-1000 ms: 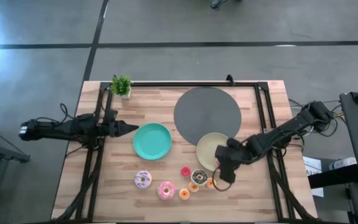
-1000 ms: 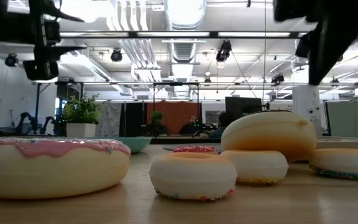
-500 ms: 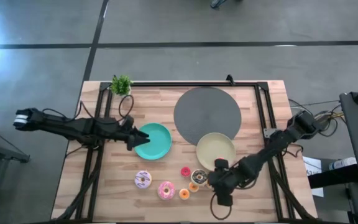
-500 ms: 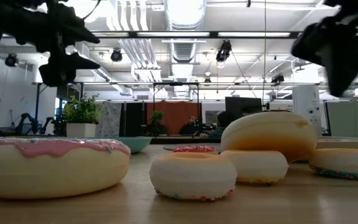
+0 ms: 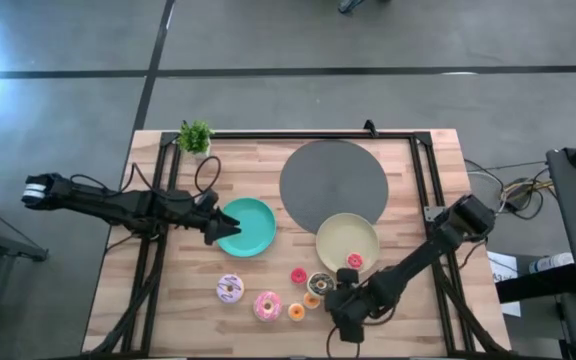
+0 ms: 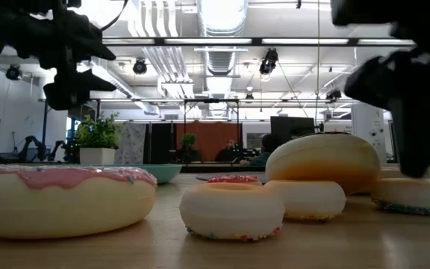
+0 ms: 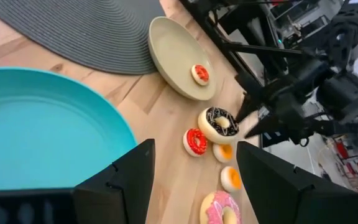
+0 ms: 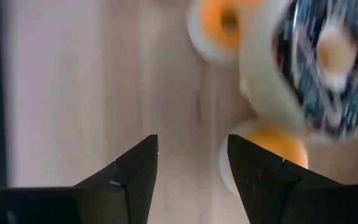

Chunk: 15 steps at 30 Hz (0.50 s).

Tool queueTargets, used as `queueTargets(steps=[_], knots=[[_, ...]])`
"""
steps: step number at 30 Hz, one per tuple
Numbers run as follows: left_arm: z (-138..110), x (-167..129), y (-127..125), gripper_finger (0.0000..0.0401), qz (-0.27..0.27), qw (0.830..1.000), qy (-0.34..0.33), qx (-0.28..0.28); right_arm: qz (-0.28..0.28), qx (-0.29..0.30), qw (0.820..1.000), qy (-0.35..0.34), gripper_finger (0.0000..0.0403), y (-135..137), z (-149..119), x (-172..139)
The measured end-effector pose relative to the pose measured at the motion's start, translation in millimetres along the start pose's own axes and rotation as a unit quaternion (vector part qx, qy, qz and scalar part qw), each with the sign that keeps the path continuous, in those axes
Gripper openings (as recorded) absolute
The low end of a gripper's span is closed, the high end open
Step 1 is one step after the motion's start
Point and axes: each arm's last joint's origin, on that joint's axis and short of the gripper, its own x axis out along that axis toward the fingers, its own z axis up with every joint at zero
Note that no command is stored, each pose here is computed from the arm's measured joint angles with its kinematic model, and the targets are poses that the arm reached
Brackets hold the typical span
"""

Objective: Pick & Place donuts
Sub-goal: Put the small blue doughnut on the brown plate

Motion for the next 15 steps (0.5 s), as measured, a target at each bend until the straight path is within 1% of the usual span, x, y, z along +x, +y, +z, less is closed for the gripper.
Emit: queueTargets(steps=[3,7,10,15], knots=[[0,0,0,0.0201,-0.002,1.0,0.003,0.0,-0.033,0.007,0.999,0.024,0.0176,7,3,-5],[0,0,0,0.0201,-0.001,1.0,0.004,0.01,-0.071,-0.008,0.997,-0.012,0.0174,20,8,-24],[0,0,0,0.0201,-0.001,1.0,0.004,0.013,-0.074,-0.012,0.997,-0.017,0.018,26,5,-27],[-1,0,0,0.0201,0.001,1.0,0.004,0.014,-0.089,0.022,0.996,0.012,0.0201,21,-8,-23]])
